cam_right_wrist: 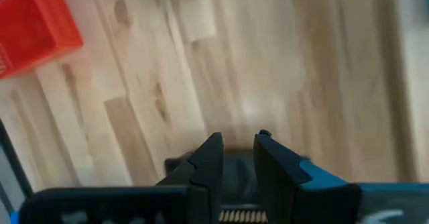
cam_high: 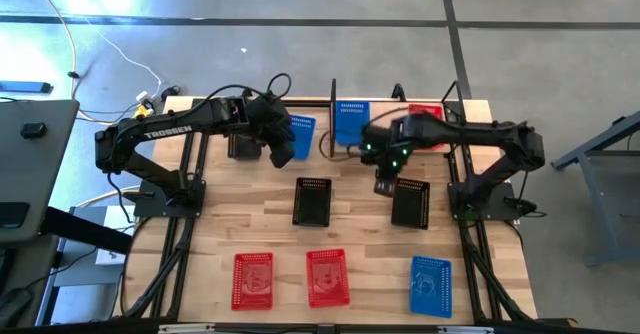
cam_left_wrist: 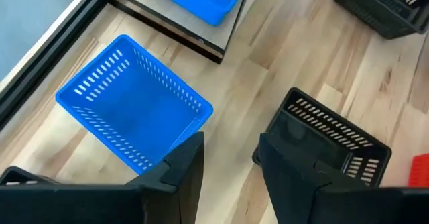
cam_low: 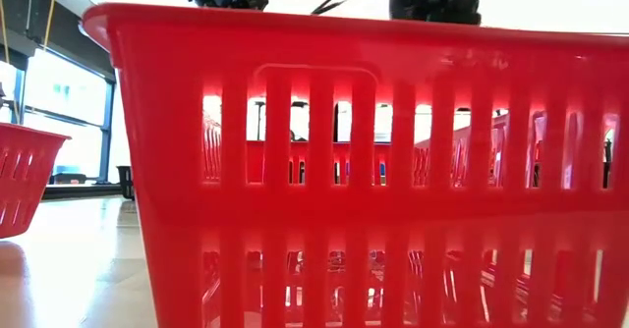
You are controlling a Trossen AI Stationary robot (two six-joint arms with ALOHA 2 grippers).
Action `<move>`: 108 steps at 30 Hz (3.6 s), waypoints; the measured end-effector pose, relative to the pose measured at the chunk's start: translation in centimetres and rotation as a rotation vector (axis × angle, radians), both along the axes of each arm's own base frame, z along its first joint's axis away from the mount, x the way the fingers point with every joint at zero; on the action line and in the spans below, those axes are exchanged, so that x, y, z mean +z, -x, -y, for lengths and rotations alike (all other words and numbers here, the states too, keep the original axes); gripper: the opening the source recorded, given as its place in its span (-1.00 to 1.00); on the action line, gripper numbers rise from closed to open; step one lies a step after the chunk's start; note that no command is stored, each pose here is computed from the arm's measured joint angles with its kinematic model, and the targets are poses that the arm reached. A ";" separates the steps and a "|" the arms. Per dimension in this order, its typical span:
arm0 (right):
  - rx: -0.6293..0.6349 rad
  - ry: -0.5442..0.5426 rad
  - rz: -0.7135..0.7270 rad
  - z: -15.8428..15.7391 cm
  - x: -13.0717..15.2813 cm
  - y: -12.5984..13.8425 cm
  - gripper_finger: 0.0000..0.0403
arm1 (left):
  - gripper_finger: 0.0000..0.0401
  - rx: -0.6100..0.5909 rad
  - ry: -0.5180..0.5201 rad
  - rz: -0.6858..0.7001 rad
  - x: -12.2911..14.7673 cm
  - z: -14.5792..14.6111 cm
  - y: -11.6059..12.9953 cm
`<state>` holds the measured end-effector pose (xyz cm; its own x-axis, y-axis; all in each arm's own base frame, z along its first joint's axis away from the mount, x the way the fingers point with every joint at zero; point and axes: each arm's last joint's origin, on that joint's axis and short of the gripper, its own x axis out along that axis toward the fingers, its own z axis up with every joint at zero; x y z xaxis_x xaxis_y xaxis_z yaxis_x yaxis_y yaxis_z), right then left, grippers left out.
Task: Stack baskets on shelf by color
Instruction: Put the bottom right black bin on the shelf
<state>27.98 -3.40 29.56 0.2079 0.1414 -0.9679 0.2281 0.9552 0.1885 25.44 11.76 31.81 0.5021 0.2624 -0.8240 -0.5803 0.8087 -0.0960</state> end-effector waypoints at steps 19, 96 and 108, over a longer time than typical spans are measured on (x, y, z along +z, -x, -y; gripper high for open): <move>-0.047 0.038 -0.162 -10.4 -0.2 1.8 -0.65 | -0.34 -0.163 -0.054 -0.033 0.0 1.9 -0.7; -0.045 0.093 -0.191 -13.6 -13.2 7.6 -0.90 | -0.34 -0.137 -0.042 -0.017 0.0 2.2 -0.9; -0.038 0.074 -0.033 -13.9 -9.1 6.2 -1.00 | -0.34 -0.142 -0.047 -0.020 0.0 2.1 -0.9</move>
<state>21.77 10.48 20.47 0.1799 0.0623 -0.9817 0.2690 0.9568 0.1100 26.33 9.63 31.82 0.5207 0.2280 -0.8227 -0.4609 0.8863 -0.0461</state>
